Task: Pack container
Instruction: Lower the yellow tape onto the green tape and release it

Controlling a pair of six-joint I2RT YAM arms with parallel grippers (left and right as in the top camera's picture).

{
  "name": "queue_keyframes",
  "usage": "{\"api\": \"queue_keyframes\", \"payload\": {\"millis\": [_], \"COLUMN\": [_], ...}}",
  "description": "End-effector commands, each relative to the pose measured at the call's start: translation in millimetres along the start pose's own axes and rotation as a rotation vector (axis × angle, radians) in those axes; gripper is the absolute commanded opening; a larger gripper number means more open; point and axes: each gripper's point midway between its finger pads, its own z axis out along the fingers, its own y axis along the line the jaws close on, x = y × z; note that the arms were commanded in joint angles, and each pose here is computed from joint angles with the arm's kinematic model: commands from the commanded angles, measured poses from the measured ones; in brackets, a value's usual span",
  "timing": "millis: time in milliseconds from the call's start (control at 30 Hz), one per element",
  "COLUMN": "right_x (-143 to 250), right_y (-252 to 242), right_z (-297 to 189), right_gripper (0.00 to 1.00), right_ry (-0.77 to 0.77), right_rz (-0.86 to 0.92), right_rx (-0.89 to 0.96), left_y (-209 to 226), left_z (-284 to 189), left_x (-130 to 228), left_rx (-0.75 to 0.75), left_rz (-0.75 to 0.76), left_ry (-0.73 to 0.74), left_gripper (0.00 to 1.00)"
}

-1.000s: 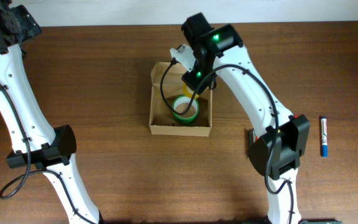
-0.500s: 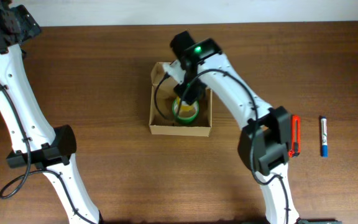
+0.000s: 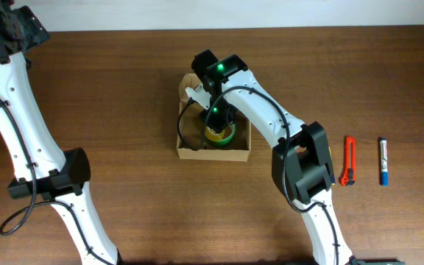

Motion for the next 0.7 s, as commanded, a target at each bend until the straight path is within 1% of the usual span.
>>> {"api": "queue_keyframes", "payload": {"millis": [0, 133, 433, 567, 667], "right_x": [1, -1, 3, 3, 3], "right_y": [-4, -15, -23, -17, -16], "right_z": [15, 18, 17, 14, 6], "right_gripper": [0.04, 0.04, 0.04, 0.04, 0.04], "right_ry": [0.023, 0.022, 0.026, 0.017, 0.004], "right_rz": [0.014, 0.013, 0.042, 0.048, 0.047], "right_rx": [0.007, 0.063, 0.059, 0.011, 0.012], "left_y": [9, 9, 9, 9, 9], "left_z": [-12, -12, -12, -12, -12], "left_x": [-6, -6, -6, -6, -6], "left_rx": [-0.008, -0.008, -0.008, -0.008, -0.008], "left_rz": [-0.001, -0.001, -0.001, -0.001, -0.001], "left_ry": [-0.031, -0.031, -0.031, -0.031, -0.031], "left_gripper": [1.00, 1.00, 1.00, 1.00, 1.00]}}
